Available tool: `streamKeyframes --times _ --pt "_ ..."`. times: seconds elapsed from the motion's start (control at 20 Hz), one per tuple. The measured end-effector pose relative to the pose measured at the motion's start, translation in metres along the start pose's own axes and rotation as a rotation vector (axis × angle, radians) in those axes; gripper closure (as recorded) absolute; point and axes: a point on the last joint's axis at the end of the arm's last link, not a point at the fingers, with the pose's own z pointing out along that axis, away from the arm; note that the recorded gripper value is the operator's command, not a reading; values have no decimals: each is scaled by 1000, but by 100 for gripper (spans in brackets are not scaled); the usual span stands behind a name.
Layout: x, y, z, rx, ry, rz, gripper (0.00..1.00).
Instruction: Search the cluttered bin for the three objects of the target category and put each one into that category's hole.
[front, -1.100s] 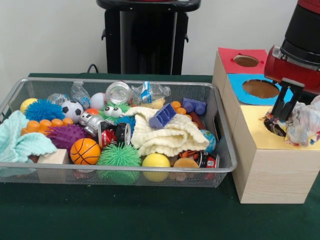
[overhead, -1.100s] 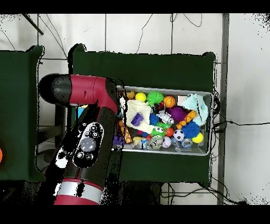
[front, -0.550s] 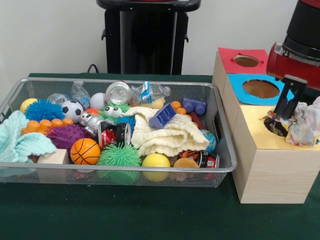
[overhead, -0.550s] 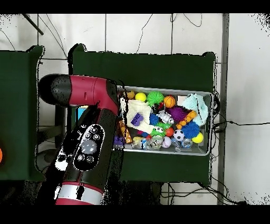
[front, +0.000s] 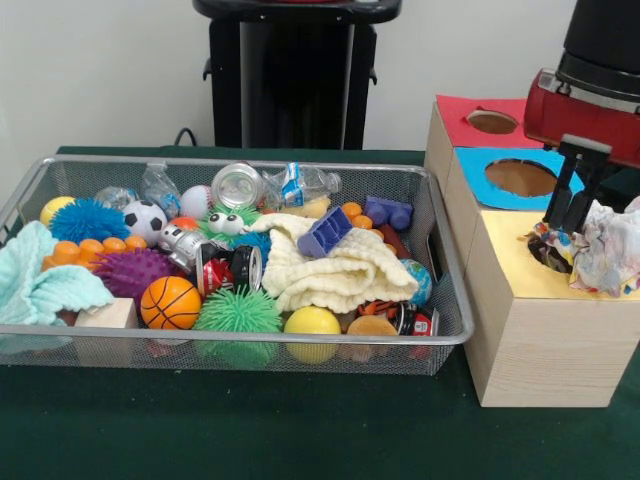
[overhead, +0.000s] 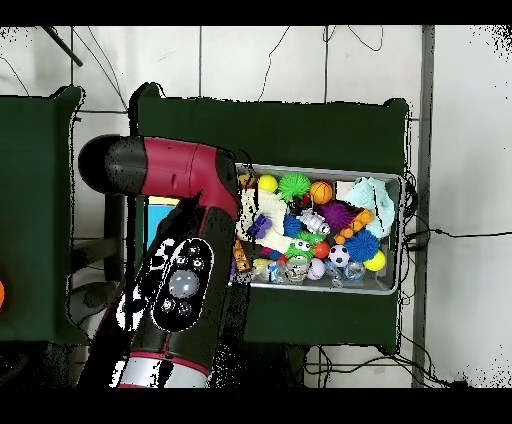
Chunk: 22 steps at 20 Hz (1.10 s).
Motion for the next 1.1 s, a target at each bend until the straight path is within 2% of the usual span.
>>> streamKeyframes --times 0.25,0.6,1.1 --pt "-14 -14 -2 -1 -4 25 100" --pt "-20 -19 -3 -1 -7 36 100" --pt "-10 -1 -12 -10 -20 6 100"
